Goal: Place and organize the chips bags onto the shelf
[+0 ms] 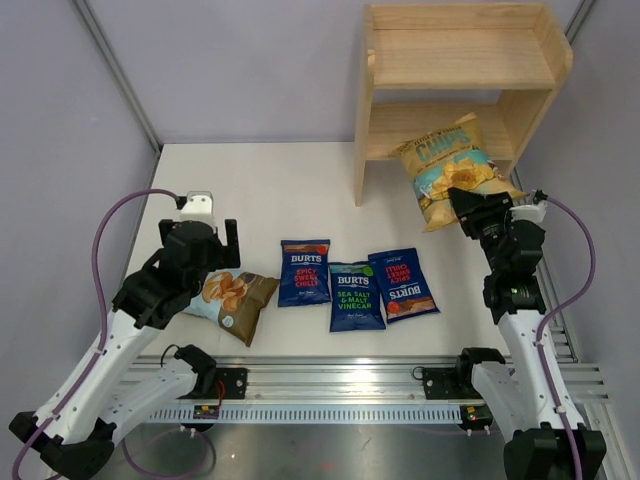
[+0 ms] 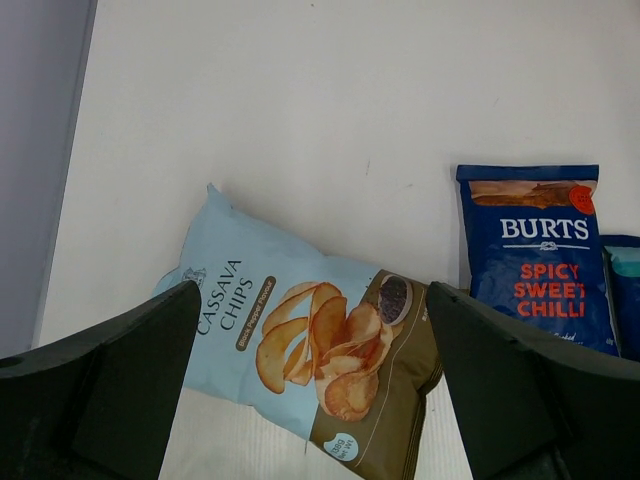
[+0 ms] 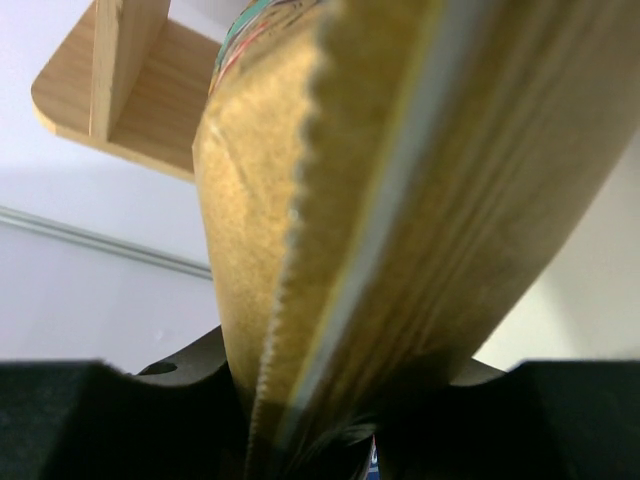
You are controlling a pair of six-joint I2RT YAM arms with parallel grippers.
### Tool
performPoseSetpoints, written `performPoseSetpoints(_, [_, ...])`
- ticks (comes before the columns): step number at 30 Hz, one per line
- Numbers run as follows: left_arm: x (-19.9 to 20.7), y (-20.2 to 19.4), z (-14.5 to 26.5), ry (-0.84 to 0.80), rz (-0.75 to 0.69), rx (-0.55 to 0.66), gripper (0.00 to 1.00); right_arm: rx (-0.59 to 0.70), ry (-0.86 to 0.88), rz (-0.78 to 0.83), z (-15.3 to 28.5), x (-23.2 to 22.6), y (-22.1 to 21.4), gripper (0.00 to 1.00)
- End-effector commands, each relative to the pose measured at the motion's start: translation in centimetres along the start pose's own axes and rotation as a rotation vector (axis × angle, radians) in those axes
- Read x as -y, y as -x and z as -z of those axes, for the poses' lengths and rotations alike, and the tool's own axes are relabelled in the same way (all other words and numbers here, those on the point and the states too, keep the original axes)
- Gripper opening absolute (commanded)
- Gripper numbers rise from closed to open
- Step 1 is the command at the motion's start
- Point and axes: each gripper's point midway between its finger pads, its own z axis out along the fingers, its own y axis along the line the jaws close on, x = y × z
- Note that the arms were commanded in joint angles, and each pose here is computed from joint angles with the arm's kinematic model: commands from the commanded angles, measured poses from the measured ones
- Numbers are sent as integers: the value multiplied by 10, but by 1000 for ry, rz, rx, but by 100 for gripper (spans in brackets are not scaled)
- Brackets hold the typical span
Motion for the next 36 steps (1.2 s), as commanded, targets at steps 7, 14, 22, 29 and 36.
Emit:
performPoseSetpoints(7, [1, 13, -2, -1, 20, 53, 99, 157, 209, 36, -27, -51, 56, 34])
performPoseSetpoints(14, [1, 10, -1, -14, 29, 59, 99, 198, 240, -6, -65, -46, 68, 37])
performPoseSetpoints(22, [3, 8, 0, -37, 32, 63, 99, 250, 201, -20, -107, -40, 63, 38])
performPoseSetpoints(29, [4, 7, 1, -52, 37, 74, 99, 300, 147, -7, -146, -35, 27, 37])
performPoseSetpoints(36, [7, 5, 1, -71, 33, 74, 99, 313, 103, -25, -178, -22, 3, 37])
